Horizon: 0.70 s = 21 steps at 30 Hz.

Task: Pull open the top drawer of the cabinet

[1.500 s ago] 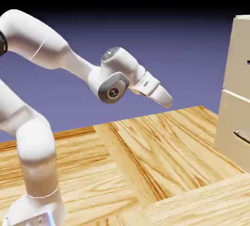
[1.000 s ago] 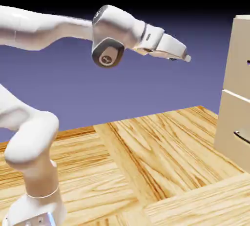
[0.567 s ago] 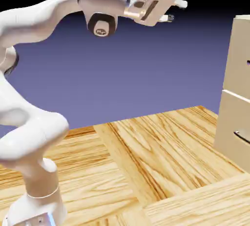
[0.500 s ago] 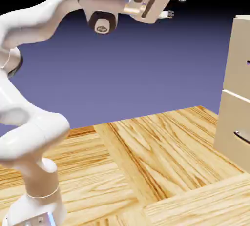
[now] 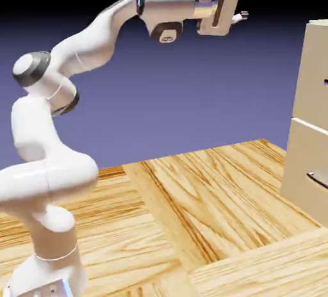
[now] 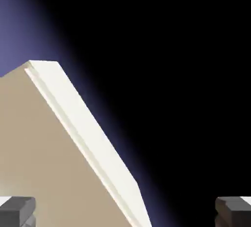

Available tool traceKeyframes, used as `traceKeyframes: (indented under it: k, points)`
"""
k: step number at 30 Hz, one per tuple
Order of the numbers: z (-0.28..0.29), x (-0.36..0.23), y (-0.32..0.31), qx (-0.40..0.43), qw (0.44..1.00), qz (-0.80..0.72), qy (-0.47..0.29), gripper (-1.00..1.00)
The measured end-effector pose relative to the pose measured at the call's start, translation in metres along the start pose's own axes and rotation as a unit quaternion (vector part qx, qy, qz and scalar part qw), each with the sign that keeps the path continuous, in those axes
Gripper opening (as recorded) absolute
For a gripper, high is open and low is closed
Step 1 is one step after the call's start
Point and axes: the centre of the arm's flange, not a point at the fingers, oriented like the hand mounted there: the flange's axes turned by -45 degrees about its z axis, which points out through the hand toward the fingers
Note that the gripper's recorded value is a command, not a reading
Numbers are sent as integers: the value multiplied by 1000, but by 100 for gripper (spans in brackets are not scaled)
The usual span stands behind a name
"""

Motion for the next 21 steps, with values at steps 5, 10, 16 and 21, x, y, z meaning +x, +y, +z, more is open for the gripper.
traceKeyframes:
  k: [5,10,16,21]
  points:
    - [62,-17,-40,9,997,-79,24,0]
    - [127,-59,-85,21,988,-146,45,0]
    - [196,-141,-143,31,976,-207,67,0]
    - [225,-177,-164,31,971,-223,73,0]
